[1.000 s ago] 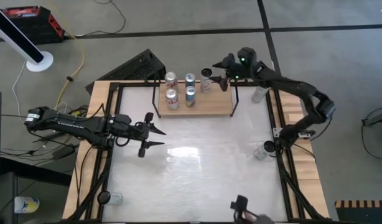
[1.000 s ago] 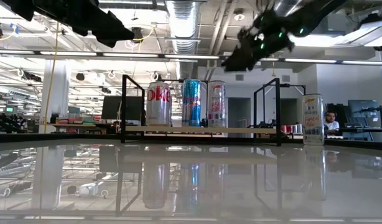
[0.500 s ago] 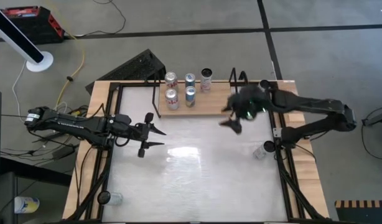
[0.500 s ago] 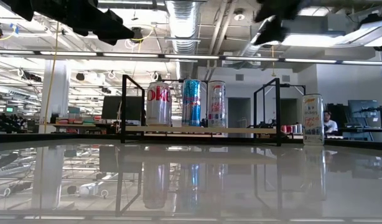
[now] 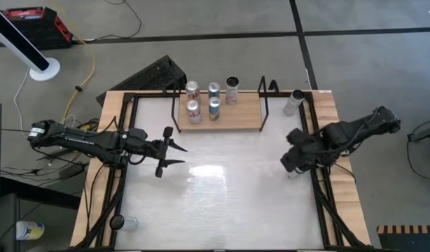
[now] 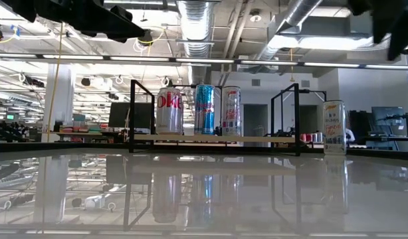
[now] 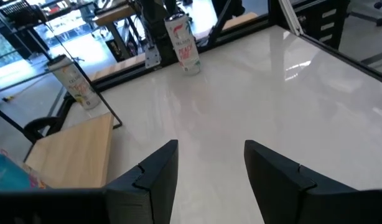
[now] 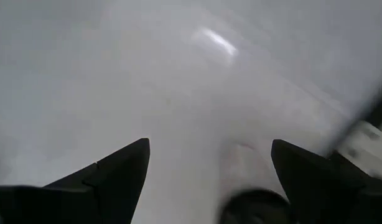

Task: Place canned beverage on shelf
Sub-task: Put the white pink soda can on the shelf aligned with the other white pink soda can

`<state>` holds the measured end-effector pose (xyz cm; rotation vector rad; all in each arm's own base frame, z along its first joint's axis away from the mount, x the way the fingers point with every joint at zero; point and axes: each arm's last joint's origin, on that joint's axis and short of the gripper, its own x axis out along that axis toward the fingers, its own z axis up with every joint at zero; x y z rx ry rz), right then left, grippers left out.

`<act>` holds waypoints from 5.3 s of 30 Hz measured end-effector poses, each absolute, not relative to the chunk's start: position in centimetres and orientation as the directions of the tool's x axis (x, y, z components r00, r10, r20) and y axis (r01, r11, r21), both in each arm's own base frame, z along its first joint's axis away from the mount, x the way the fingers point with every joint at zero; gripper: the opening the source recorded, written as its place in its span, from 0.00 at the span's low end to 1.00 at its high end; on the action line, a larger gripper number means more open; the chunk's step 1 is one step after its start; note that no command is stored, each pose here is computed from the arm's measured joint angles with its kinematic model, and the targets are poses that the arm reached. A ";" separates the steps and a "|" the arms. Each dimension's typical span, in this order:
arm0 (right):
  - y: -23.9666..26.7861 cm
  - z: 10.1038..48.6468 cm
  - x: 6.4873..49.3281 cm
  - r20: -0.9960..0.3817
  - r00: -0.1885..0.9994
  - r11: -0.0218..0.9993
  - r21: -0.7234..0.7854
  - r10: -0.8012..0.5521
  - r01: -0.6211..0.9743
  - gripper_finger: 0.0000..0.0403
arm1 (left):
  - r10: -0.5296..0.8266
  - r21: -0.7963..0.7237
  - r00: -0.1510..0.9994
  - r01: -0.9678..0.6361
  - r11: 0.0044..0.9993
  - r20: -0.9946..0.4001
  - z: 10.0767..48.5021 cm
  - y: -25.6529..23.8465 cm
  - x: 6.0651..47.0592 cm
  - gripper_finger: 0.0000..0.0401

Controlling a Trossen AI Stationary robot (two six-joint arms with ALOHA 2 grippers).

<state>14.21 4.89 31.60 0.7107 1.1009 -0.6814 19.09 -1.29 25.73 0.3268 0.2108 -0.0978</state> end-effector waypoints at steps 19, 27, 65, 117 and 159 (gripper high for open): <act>6.5 31.3 11.8 -0.976 0.167 0.527 0.068 -0.143 0.847 0.89 | -0.061 0.299 0.978 0.121 0.947 -0.202 25.9 -1.3 19.1 0.42; 7.6 29.4 11.1 -0.970 0.152 0.526 0.030 -0.191 0.850 0.89 | -0.061 0.268 0.978 0.115 0.957 -0.202 25.9 -1.3 19.1 0.42; 8.3 31.1 13.8 -0.931 0.284 0.654 0.068 -0.231 0.754 0.67 | -0.020 0.276 0.979 0.076 0.958 -0.200 25.9 -0.5 19.2 0.42; -18.1 33.4 34.8 -0.935 0.329 0.931 -0.233 -0.135 -0.281 0.67 | -0.020 0.347 0.986 0.078 0.935 -0.168 26.7 1.6 18.1 0.42; -19.5 32.4 34.3 -0.930 0.364 0.956 -0.159 -0.062 -0.245 0.84 | 0.001 0.341 0.984 0.060 0.938 -0.177 26.6 2.0 18.1 0.42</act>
